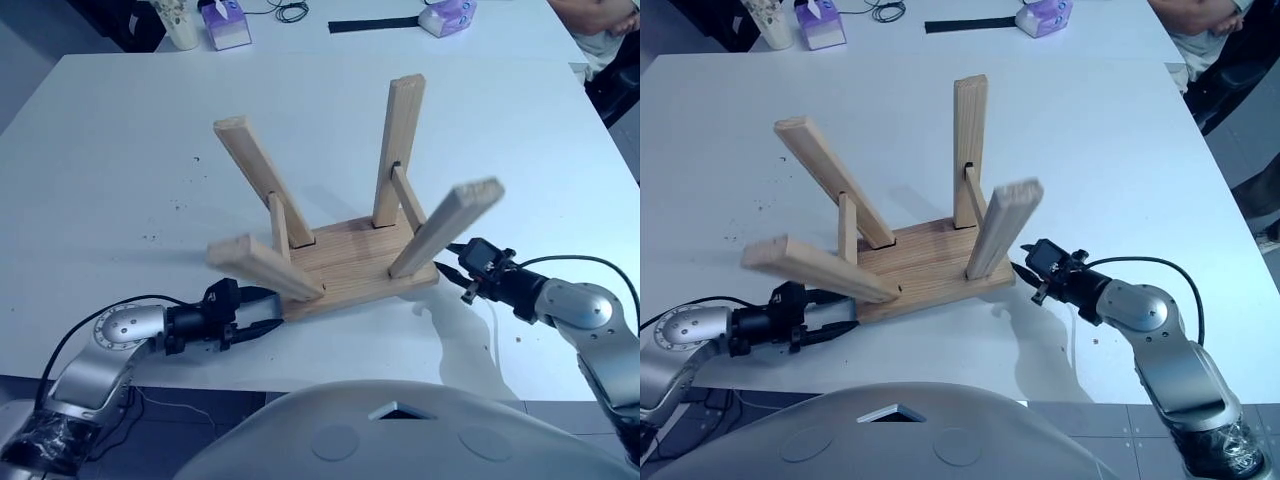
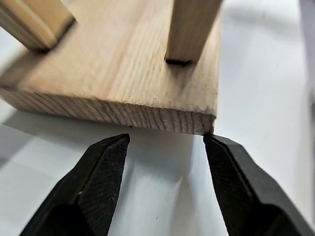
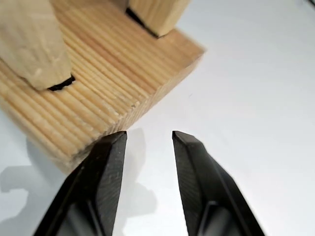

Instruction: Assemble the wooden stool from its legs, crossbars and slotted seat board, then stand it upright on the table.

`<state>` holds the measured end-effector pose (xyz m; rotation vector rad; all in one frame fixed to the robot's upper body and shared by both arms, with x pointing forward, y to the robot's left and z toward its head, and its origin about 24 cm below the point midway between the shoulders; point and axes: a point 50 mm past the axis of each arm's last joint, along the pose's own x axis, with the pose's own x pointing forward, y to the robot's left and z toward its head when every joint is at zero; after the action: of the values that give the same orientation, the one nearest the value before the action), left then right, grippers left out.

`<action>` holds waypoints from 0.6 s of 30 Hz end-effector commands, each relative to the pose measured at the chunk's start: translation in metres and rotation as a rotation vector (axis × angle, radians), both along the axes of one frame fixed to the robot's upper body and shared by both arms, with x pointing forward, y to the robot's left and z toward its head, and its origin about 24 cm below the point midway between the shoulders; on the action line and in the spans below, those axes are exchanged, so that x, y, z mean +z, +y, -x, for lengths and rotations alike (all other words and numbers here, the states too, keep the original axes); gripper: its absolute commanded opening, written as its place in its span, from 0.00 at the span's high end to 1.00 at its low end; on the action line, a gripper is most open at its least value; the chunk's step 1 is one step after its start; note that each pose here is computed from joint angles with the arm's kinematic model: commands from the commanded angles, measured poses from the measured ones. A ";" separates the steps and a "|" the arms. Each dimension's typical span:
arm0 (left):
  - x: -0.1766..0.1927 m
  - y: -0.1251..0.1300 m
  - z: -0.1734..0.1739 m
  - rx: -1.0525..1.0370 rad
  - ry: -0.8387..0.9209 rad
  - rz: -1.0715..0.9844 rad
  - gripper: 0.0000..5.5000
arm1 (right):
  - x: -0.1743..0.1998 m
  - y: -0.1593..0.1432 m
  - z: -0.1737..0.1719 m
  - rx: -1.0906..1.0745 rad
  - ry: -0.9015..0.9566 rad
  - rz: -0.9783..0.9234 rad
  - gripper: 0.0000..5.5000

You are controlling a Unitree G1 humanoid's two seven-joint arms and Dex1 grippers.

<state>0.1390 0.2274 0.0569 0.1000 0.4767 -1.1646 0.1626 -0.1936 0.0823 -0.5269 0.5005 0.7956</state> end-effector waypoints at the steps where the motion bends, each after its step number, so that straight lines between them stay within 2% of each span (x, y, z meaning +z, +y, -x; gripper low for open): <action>1: 0.036 -0.012 -0.009 -0.004 -0.068 0.181 0.49 | 0.018 0.027 0.021 0.206 0.063 -0.172 0.69; 9: 0.076 -0.009 0.005 -0.028 0.025 0.301 0.49 | 0.054 0.022 0.025 0.221 0.027 -0.224 0.69; 18: 0.090 0.006 -0.005 -0.023 0.051 0.286 0.49 | 0.072 0.020 0.027 0.285 0.073 -0.241 0.69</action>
<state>0.1428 0.2288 0.1445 -0.1974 0.3152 -1.2288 0.1377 -0.1731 0.1516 -0.3312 0.3672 1.1062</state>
